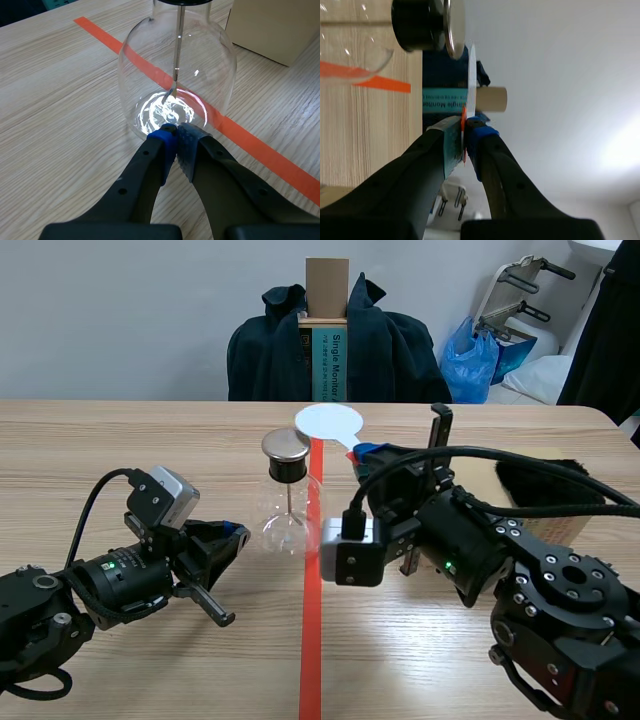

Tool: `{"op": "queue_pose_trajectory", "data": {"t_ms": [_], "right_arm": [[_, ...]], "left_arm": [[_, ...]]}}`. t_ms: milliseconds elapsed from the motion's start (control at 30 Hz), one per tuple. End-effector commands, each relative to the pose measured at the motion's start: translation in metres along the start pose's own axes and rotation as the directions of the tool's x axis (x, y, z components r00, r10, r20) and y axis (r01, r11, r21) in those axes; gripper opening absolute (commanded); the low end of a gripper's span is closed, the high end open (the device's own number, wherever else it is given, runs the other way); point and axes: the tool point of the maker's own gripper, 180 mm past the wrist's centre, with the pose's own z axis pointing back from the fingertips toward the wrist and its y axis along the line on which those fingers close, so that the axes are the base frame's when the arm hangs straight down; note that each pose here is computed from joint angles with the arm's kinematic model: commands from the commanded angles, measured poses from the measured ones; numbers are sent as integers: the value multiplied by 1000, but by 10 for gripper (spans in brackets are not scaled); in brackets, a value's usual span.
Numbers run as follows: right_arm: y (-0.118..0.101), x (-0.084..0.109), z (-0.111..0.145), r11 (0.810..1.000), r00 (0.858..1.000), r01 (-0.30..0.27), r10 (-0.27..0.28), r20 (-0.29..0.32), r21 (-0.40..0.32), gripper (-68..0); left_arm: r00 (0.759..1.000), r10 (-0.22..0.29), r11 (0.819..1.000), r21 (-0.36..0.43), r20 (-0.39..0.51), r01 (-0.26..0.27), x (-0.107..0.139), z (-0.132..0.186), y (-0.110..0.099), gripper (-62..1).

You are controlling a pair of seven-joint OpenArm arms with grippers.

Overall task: Do the electroscope experiment.
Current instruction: 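Move the plate toward and away from the electroscope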

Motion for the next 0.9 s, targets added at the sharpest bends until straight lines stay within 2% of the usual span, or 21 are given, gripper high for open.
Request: {"op": "queue_pose_trajectory", "data": {"t_ms": [0,200,467,667,867], "right_arm": [[-16,-13,-4,999,999,-22,20,-38,-45,-667],[-16,-36,-1,999,986,-22,14,-168,-45,-667],[-16,-53,2,999,966,-22,10,-260,-44,-667],[-16,-51,2,999,968,-23,11,-250,-44,-667],[-16,-35,-2,999,987,-27,19,-161,-44,-667]], "left_arm": [[999,-7,1000,4,38,7,13,-2,4,-577],[999,-7,1000,4,38,7,13,-2,4,-577],[999,-7,1000,4,38,7,13,-2,4,-577],[999,-7,1000,4,38,7,13,-2,4,-577],[999,-7,1000,4,38,7,13,-2,4,-577]]}}
